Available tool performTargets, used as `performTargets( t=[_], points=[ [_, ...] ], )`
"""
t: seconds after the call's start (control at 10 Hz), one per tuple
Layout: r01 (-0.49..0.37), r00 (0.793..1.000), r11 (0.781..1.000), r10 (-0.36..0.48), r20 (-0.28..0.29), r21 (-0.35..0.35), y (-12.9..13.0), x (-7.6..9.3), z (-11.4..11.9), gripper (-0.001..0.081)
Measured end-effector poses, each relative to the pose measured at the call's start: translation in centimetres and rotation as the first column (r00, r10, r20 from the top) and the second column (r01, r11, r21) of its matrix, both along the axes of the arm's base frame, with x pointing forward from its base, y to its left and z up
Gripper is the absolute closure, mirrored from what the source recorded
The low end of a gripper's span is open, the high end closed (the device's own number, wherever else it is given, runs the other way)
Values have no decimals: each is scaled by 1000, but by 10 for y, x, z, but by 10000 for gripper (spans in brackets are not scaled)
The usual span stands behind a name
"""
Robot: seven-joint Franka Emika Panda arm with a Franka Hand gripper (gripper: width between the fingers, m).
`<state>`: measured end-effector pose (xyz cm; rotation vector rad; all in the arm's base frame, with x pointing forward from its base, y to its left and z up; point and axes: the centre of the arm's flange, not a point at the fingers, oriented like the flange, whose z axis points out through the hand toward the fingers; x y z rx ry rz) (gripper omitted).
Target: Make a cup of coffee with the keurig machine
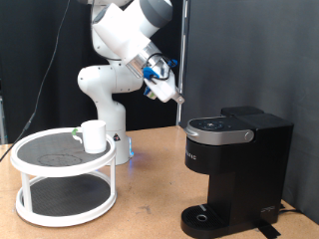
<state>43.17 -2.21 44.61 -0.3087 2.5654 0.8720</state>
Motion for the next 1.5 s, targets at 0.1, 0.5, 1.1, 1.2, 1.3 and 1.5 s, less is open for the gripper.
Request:
performTargets(
  t=[0.1, 0.5, 1.1, 1.2, 1.3, 1.5],
  points=[
    [22, 1000, 1000, -22, -18, -13, -5, -11, -1, 806],
    [20, 1000, 997, -19, 15, -74, -20, -55, 4, 806],
    [-24, 999, 996, 27, 40, -87, -24, -92, 9, 806],
    [-69, 997, 994, 71, 22, -83, -26, -96, 7, 806],
    [-129, 991, 987, 130, 4, -90, -32, -105, 6, 806],
    [-216, 976, 971, 217, -7, -102, -52, -125, 8, 806]
  ],
)
